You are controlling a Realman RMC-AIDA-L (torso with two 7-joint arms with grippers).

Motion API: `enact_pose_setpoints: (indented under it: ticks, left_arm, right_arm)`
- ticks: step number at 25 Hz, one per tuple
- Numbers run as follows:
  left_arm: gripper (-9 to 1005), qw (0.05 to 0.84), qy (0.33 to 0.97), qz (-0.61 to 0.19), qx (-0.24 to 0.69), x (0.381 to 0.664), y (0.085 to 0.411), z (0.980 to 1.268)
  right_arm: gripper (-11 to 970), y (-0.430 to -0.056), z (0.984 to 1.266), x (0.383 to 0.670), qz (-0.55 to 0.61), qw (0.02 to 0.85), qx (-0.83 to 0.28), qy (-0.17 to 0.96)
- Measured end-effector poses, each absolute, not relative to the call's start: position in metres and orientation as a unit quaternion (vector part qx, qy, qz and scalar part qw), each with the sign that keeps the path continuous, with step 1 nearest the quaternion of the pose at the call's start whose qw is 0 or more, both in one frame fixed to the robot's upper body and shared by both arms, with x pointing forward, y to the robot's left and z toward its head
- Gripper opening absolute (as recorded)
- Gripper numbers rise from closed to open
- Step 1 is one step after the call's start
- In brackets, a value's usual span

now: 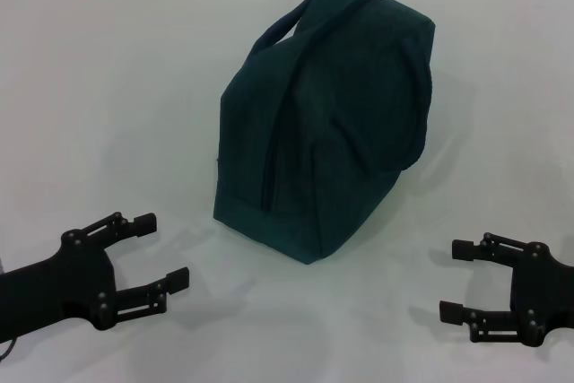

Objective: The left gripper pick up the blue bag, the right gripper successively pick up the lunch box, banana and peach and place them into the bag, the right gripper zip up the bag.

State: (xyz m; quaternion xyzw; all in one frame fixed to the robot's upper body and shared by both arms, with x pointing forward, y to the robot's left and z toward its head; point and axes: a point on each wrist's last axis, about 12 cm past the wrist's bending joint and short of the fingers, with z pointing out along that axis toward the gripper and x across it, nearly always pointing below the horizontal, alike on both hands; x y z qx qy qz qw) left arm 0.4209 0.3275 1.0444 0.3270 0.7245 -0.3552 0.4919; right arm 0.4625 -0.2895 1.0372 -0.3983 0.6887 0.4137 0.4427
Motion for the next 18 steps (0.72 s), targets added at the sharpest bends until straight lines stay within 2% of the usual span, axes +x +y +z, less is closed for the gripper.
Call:
enact_pose_setpoints:
  ticks: [18]
  left_arm:
    - [895,0.498,0.713,-0.362,0.334,0.4211,0.3261,1.0482]
  right_arm:
    - [869,-0.2894,1.0383,0.4628,0.413,0.450,-0.400,0.684]
